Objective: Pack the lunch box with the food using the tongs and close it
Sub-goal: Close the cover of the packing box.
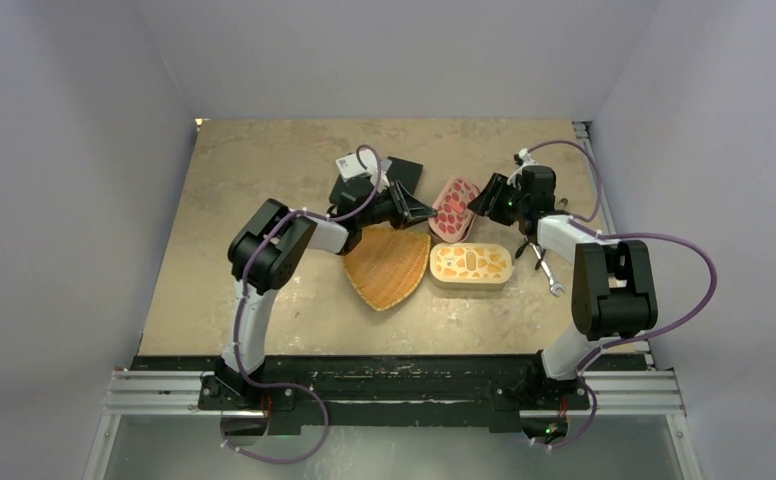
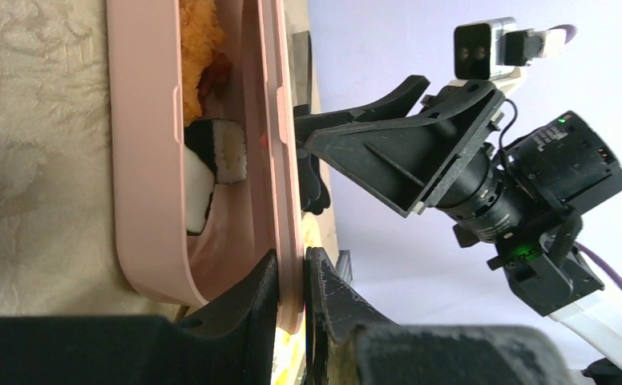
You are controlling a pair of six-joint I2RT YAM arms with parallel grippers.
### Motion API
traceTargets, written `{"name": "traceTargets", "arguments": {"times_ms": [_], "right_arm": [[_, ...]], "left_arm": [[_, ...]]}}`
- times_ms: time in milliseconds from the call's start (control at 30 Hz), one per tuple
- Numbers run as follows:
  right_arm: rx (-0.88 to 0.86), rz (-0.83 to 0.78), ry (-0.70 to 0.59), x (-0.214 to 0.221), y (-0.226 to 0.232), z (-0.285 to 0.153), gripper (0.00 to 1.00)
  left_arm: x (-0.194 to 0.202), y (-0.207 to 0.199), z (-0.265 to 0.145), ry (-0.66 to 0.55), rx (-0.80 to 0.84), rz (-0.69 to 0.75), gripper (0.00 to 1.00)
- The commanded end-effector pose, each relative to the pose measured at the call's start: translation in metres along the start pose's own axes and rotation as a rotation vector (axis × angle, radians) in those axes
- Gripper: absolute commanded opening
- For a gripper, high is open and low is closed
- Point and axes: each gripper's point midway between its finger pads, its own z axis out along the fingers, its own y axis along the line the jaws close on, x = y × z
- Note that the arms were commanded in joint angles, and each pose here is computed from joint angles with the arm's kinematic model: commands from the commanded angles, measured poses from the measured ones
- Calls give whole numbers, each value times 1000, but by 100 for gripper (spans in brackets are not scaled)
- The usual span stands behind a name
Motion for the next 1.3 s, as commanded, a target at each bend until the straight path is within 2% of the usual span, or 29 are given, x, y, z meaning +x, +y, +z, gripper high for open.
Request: {"name": "traceTargets", "arguments": {"times_ms": [0,367,833,1267], "right_arm": [[-29,-2,-57,-16,11,-12,53],[-153,24,-73,-17,36,-23,57],[-461,173,-148,-17,96,-78,67],[-645,222,-94,-16,128,-100,64]], "left_arm": [[-20,-67,-11,-103,170,73,0],[-24,-84,-33,-210,230,40,0],[-25,-123,-58,-320,325,-36,0],[-12,-154,-67,-313,399,-51,0]]}}
